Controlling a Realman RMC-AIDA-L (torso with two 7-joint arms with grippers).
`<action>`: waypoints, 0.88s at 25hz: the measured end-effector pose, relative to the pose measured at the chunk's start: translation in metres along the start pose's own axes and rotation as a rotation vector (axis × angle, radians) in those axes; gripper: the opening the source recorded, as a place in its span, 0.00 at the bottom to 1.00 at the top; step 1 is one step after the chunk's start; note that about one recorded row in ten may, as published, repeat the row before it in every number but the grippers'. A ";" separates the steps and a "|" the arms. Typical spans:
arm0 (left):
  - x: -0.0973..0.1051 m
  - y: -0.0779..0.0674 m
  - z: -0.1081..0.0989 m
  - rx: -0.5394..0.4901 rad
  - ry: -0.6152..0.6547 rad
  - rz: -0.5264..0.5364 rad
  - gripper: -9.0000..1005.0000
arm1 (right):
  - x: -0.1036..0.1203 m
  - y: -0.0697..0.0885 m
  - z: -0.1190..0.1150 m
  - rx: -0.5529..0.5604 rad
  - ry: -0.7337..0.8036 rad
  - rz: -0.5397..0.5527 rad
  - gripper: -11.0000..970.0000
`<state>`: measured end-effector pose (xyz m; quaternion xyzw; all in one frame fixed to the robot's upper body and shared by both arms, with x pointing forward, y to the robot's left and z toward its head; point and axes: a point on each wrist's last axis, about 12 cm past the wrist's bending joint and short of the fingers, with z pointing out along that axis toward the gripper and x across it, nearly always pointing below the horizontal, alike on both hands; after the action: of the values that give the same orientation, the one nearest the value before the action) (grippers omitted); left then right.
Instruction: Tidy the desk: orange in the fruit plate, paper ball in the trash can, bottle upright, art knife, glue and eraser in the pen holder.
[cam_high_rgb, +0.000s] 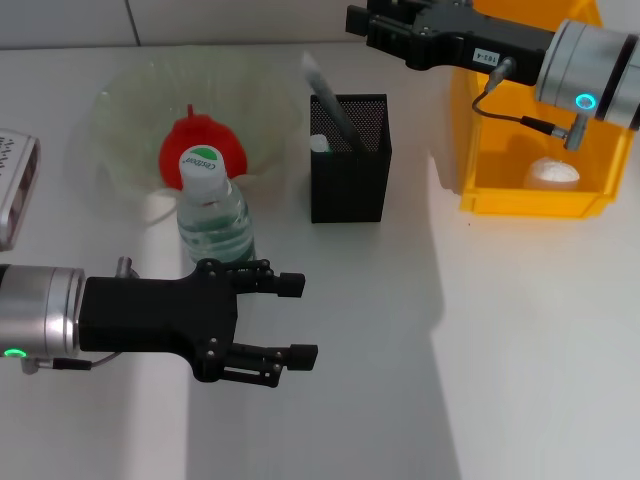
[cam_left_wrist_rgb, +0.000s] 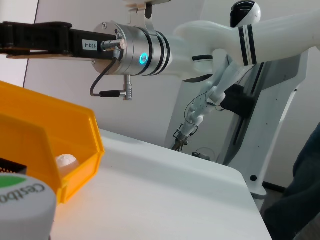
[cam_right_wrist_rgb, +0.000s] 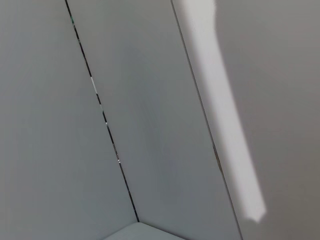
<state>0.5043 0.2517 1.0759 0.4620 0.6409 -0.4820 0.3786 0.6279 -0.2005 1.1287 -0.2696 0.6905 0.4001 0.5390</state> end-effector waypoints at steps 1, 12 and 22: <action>0.000 0.000 0.000 0.000 0.000 0.000 0.83 | 0.000 0.000 0.000 0.000 0.000 -0.001 0.31; 0.003 -0.002 -0.004 -0.021 -0.017 -0.007 0.83 | 0.009 0.024 -0.092 -0.175 -0.152 -0.052 0.63; 0.006 -0.004 -0.012 -0.041 -0.038 -0.021 0.83 | 0.059 0.068 -0.188 -0.416 -0.071 -0.056 0.72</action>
<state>0.4985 0.2640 1.0746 0.4383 0.6482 -0.4815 0.3948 0.4579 -0.3192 1.1083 -0.3797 0.5659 0.5280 0.5067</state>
